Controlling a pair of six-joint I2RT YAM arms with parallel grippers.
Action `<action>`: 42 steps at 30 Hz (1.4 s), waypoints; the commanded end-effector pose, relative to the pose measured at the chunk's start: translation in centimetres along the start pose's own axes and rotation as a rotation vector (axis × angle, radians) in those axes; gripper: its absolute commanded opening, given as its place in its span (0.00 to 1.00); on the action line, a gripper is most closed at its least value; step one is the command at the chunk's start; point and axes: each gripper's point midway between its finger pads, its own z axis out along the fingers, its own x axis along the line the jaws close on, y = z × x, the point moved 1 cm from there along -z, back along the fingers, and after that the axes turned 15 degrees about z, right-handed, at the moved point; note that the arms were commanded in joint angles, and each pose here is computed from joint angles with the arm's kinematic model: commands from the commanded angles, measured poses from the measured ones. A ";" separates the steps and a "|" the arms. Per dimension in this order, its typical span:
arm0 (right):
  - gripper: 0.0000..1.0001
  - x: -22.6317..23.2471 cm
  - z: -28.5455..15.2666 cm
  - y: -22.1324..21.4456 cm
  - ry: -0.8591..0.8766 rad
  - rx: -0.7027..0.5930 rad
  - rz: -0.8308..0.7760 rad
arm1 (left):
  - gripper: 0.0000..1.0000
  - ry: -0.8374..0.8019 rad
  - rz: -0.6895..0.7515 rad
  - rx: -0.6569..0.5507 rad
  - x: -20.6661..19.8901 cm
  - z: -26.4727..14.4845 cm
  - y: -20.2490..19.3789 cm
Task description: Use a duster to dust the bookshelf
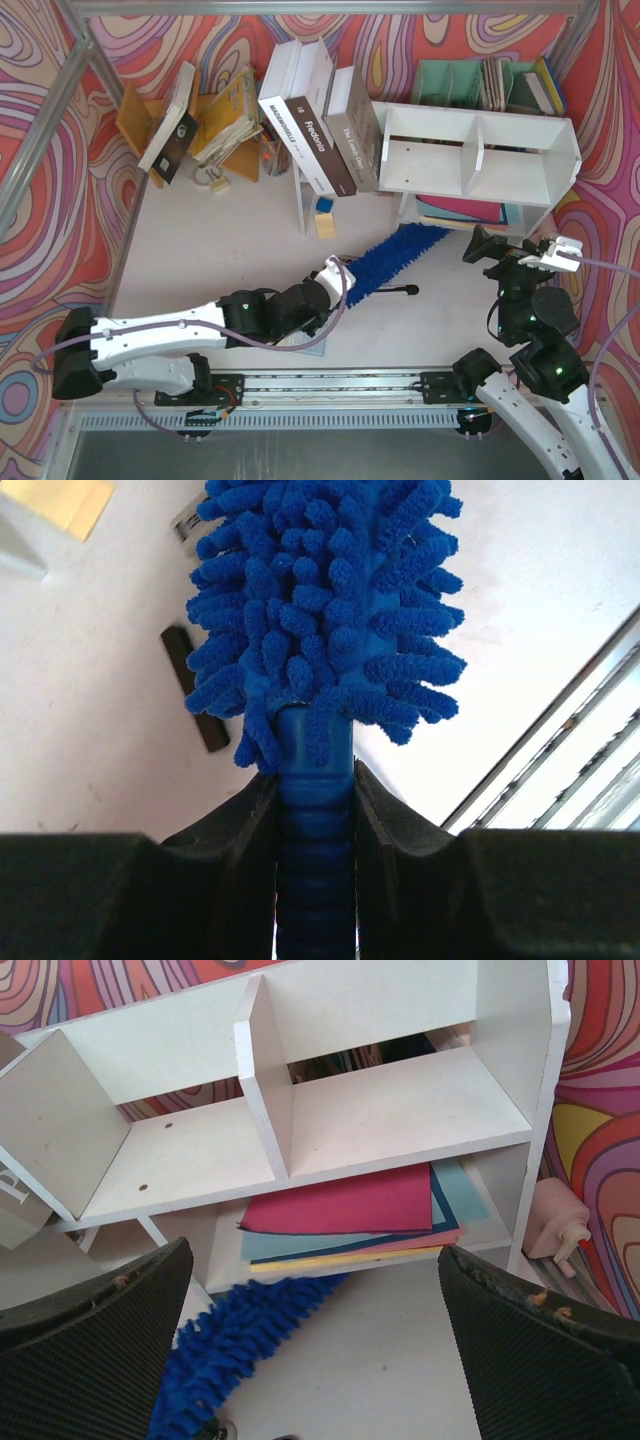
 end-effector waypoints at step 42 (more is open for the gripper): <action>0.98 -0.6 0.1 0.4 -0.036 -0.025 0.001 | 0.00 0.165 -0.123 -0.025 2.9 -13.8 -3.3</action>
